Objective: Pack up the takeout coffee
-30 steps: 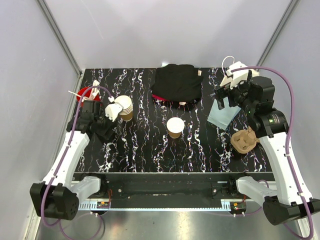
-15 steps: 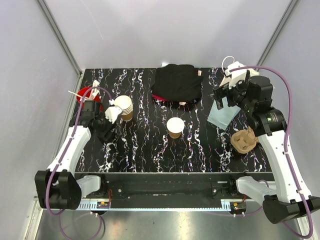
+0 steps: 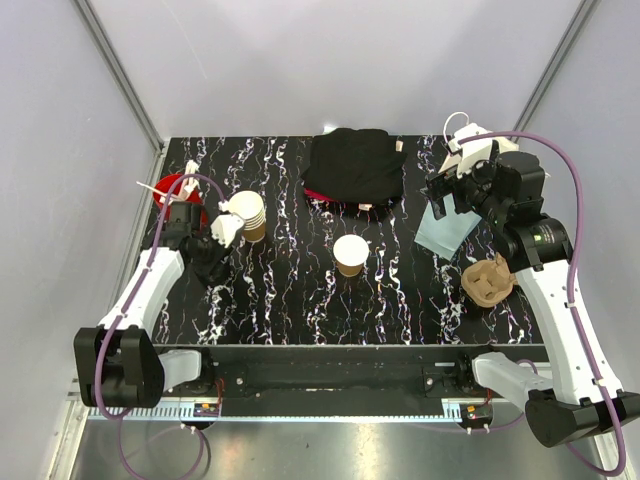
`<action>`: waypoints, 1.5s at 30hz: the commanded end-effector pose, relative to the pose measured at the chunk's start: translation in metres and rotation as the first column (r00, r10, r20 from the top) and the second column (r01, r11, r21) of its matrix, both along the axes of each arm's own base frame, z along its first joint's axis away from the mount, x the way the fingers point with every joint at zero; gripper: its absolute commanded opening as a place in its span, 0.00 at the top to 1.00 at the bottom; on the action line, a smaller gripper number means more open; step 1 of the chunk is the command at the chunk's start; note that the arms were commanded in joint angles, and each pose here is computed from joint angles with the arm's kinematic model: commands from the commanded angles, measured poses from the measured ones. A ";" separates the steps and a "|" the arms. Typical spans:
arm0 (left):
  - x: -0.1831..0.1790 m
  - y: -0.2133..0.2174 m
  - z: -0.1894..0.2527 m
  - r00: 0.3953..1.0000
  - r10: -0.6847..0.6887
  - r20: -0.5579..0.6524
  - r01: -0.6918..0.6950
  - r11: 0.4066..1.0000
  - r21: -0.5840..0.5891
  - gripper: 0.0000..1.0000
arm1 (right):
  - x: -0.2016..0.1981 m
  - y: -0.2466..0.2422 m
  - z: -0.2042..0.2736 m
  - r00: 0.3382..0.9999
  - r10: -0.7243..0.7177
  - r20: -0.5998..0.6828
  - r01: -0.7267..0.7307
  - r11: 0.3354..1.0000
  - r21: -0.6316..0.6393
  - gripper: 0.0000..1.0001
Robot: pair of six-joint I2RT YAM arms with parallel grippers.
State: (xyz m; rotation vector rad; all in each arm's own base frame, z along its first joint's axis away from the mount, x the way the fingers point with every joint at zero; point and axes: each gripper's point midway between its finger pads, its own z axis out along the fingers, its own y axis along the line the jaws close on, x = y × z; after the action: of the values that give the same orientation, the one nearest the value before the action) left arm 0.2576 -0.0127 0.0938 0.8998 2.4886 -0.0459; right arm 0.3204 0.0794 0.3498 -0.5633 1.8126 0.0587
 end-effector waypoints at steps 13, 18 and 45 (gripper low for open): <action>0.009 -0.003 -0.004 1.000 -0.008 0.025 0.009 0.999 -0.032 0.66 | 0.003 0.001 0.008 0.999 -0.002 0.033 0.001 1.000 0.024 0.00; 0.010 -0.004 -0.003 1.000 -0.009 0.029 0.010 0.999 -0.037 0.69 | 0.003 0.002 0.008 0.999 0.000 0.035 -0.001 1.000 0.023 0.00; 0.013 -0.005 0.010 0.998 0.017 0.068 -0.013 0.999 -0.051 0.88 | 0.002 0.002 0.008 0.999 0.003 0.037 -0.003 1.000 0.024 0.00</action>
State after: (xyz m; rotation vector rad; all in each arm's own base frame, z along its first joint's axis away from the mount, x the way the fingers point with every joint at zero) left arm 0.2591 -0.0142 0.0888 0.8745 2.4910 -0.0741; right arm 0.3208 0.0797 0.3465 -0.5631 1.8190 0.0610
